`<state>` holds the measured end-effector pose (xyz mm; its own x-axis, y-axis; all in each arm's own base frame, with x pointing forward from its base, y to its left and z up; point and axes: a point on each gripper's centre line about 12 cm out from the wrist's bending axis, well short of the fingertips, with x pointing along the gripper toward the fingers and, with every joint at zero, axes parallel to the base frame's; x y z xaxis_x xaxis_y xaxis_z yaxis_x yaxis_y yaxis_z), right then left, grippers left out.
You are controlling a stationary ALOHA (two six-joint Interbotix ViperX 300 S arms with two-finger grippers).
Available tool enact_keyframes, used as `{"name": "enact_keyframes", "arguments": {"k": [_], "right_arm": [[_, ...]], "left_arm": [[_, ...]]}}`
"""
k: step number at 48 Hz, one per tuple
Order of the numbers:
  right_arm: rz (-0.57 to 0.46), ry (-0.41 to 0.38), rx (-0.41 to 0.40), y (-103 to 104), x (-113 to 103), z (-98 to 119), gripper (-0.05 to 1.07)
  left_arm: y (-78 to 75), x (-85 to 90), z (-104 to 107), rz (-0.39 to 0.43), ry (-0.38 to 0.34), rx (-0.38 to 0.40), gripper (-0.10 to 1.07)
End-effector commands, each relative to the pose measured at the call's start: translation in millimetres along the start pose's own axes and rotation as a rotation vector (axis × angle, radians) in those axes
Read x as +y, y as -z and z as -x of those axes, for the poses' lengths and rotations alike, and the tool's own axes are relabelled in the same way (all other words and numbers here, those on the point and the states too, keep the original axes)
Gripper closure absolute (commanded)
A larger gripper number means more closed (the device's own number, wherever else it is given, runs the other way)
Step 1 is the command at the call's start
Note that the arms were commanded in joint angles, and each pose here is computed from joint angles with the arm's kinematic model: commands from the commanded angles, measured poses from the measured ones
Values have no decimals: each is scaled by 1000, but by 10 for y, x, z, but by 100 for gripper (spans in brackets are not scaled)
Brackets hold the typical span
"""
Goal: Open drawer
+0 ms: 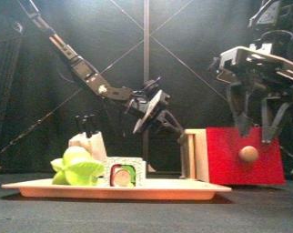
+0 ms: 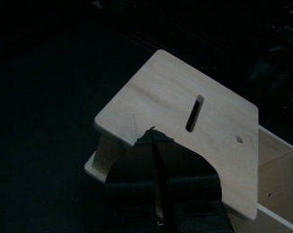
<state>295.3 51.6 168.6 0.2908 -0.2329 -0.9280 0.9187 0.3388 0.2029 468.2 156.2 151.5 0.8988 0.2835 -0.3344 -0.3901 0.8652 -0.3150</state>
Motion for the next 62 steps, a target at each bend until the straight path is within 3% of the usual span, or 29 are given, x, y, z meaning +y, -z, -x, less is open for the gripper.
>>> {"name": "enact_keyframes", "arguments": {"k": [1,9,16,23,30,41,48,53,62], "right_arm": [[-6,-36,-4,-32,52,96,11],[-5,-46,-4,-29,58,129,10],[4,-64,-5,-18,71,177,10],[6,-65,-9,-24,61,183,10],[12,-71,-13,-34,80,197,10],[13,-85,-17,-51,85,237,10],[16,-97,-21,-58,95,260,10],[27,-137,-23,-59,153,303,10],[42,-257,-36,-75,237,631,10]], "left_arm": [[-90,1,10,-1,-1,-17,73],[-150,-23,42,-11,6,-30,73],[-318,-105,145,-55,35,-66,73],[-566,-256,273,-89,72,-123,74],[-695,-452,411,-99,110,-153,74],[-696,-761,708,-140,183,-161,74],[-606,-885,893,-159,217,-146,74],[-571,-944,1009,-163,235,-142,74],[-376,-1099,1287,-179,287,-109,74]]}}
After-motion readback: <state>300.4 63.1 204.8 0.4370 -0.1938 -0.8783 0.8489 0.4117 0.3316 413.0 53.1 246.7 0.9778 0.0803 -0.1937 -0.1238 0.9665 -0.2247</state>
